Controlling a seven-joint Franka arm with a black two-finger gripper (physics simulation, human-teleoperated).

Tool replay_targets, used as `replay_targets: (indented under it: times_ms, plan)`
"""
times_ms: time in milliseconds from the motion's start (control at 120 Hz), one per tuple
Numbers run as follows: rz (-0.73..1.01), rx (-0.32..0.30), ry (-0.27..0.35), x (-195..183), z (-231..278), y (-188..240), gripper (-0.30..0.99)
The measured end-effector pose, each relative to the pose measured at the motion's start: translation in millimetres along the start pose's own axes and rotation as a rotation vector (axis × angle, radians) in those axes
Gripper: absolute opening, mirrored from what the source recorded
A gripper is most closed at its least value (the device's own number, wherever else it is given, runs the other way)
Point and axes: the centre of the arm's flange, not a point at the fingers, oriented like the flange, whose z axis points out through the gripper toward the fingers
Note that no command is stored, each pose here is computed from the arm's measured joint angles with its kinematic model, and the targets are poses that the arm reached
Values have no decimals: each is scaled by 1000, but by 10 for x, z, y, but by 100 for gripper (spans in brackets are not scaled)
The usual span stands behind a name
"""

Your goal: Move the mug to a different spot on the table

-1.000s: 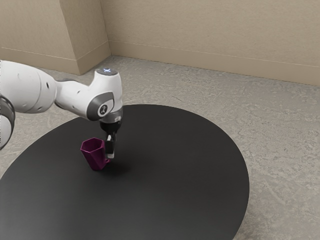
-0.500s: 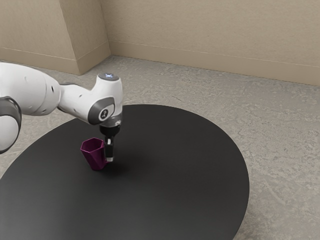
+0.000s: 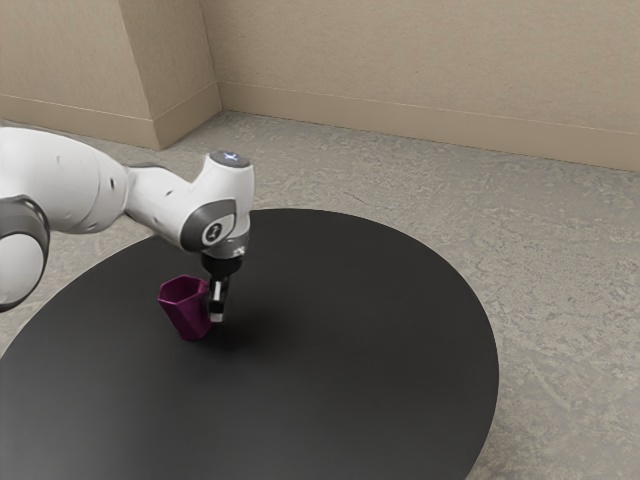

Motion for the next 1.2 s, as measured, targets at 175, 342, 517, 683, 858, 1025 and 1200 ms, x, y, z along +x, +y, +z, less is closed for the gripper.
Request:
replay_targets:
  times_ms: [175,342,517,683,858,1025,1200]
  plan:
    - [73,-12,84,-218,-248,-89,6]
    - [139,0,156,-496,-352,-351,9]
    - [198,-3,197,-848,-503,-629,8]
    - [226,22,249,-1018,-459,-854,8]
    - [222,48,289,-1051,-390,-941,7]
    - [214,47,315,-1120,-308,-881,7]
    - [211,46,326,-1169,-275,-888,7]
